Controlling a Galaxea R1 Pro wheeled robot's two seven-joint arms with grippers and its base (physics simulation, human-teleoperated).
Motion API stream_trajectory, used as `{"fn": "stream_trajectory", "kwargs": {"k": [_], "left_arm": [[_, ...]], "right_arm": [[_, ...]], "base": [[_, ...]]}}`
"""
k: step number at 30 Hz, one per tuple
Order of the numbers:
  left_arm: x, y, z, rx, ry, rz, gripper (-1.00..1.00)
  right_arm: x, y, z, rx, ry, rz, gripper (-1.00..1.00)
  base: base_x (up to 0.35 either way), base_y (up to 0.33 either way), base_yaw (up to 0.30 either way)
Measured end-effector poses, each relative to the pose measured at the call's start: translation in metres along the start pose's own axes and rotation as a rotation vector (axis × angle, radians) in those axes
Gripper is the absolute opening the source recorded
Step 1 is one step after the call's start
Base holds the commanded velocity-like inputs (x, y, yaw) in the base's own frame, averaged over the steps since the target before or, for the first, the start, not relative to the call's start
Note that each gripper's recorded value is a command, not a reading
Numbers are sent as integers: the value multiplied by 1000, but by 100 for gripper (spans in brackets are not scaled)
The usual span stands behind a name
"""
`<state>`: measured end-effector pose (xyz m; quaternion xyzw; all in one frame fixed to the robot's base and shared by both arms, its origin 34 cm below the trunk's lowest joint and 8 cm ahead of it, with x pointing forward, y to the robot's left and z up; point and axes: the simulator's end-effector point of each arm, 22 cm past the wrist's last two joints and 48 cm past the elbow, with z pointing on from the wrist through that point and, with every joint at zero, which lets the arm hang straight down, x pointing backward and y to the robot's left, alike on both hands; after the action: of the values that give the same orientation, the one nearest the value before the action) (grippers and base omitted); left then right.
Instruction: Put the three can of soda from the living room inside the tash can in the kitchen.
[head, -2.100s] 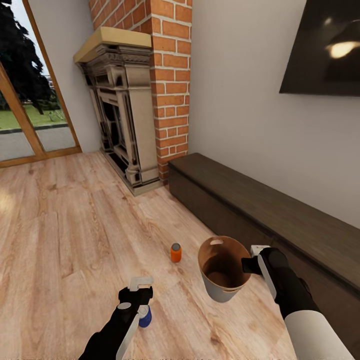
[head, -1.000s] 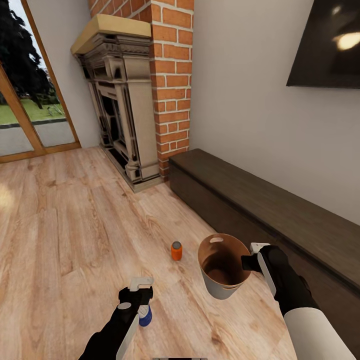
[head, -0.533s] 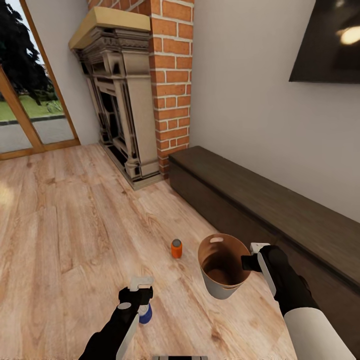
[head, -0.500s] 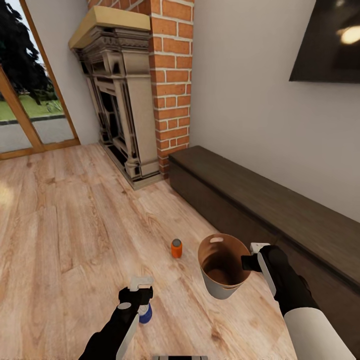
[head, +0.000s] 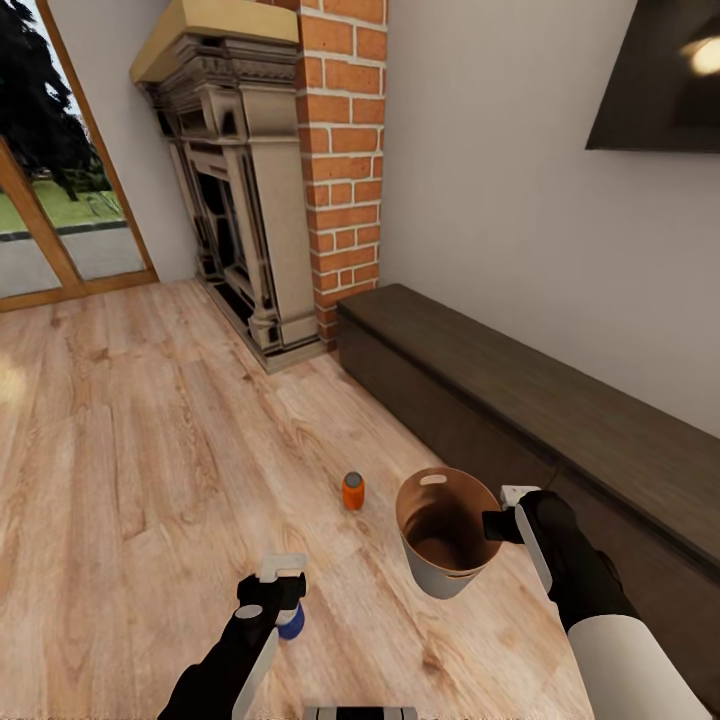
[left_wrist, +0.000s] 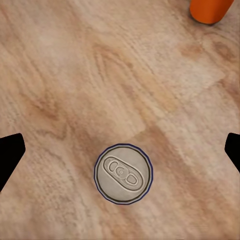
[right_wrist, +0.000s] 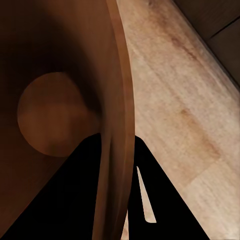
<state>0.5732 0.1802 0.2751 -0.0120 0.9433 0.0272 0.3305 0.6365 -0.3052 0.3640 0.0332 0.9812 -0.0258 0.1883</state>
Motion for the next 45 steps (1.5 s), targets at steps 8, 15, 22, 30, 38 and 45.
{"fn": "stream_trajectory", "kwargs": {"k": [8,15,22,30,38,45], "left_arm": [[6,0,3,0,13,1,100],[10,0,4,0,20,2,100],[11,0,5,0,22,2,100],[12,0,5,0,24,2,100],[18,0,8,0,35,3,100],[23,0,10,0,46,3,100]], "right_arm": [[1,0,4,0,4,0,-100],[-24,1,-5,-1,-45,2,-100],[-38,3,-11,-7,-73,3,-100],[-63,4,-24,-11,-126,4,-100],[-62,6,-19,-13,-119,3,-100],[-58,6,-14,-12,-108,2,-100]], "base": [[0,0,0],[0,0,0],[0,0,0],[0,0,0],[0,0,0],[0,0,0]]}}
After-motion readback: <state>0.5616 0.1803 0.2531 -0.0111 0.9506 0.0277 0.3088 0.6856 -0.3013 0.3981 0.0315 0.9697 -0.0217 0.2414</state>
